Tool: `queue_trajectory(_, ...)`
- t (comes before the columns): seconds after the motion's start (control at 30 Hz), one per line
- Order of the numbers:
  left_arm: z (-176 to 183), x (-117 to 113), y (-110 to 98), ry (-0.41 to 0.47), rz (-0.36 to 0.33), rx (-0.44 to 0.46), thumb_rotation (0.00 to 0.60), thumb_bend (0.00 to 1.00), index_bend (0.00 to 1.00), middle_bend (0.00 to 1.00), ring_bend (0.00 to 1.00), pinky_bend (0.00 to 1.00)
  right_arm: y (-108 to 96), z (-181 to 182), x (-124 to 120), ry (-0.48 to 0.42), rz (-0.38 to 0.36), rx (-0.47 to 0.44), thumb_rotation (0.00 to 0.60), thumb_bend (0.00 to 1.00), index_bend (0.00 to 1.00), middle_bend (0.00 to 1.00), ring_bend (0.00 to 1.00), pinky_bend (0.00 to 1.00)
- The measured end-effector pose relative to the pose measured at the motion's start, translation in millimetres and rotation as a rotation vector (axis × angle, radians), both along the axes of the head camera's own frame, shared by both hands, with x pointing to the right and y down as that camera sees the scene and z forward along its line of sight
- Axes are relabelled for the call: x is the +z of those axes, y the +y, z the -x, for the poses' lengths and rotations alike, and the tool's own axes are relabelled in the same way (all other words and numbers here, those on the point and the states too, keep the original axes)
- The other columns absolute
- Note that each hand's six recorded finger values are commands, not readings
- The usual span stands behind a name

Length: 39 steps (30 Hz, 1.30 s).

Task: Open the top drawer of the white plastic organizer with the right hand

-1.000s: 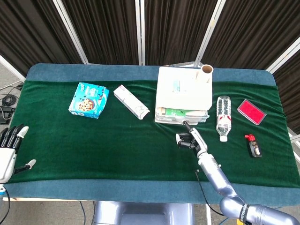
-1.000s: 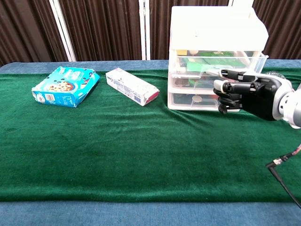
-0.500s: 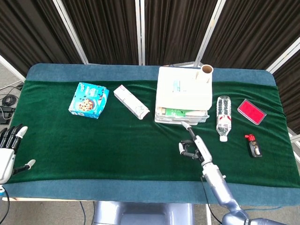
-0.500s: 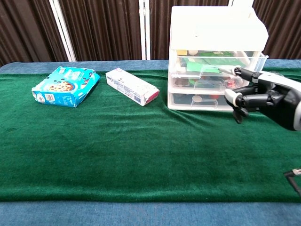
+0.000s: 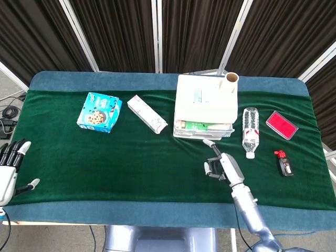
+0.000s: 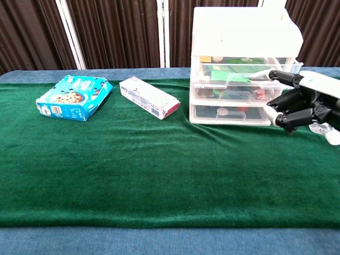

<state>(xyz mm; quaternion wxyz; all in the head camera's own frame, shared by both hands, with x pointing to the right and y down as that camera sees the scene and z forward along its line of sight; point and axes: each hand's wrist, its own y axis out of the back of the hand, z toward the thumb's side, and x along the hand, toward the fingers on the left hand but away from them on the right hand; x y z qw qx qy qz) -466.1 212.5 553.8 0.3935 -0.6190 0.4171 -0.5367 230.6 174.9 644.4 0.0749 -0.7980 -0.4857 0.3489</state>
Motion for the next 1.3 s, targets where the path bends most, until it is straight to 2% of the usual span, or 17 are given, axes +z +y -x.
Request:
queue_trajectory(0.27, 0, 1, 0, 0.000, 0.007, 0.000, 0.600, 0.07, 0.00, 0.00, 0.00, 0.00, -28, -6, -16, 0.257, -0.151, -0.064, 0.600, 0.49, 0.16, 0.77, 0.78, 0.68)
queue_trajectory(0.47, 0, 1, 0, 0.001, 0.006, -0.001, 0.600, 0.07, 0.00, 0.00, 0.00, 0.00, -43, -6, -31, 0.344, -0.215, -0.062, 0.600, 0.49, 0.16, 0.77, 0.78, 0.68)
queue_trajectory(0.63, 0, 1, 0, 0.002, 0.008, 0.001, 0.600, 0.07, 0.00, 0.00, 0.00, 0.00, -46, -8, -34, 0.394, -0.212, -0.068, 0.600, 0.49, 0.16, 0.77, 0.78, 0.68)
queue_trajectory(0.87, 0, 2, 0, 0.001, 0.011, 0.003, 0.600, 0.07, 0.00, 0.00, 0.00, 0.00, -49, -8, -28, 0.466, -0.162, -0.093, 0.600, 0.50, 0.18, 0.77, 0.78, 0.68)
queue_trajectory(1.3, 1, 0, 0, 0.004, 0.006, -0.001, 0.600, 0.07, 0.00, 0.00, 0.00, 0.00, -57, -2, -17, 0.500, -0.126, -0.100, 0.600, 0.50, 0.22, 0.77, 0.78, 0.68)
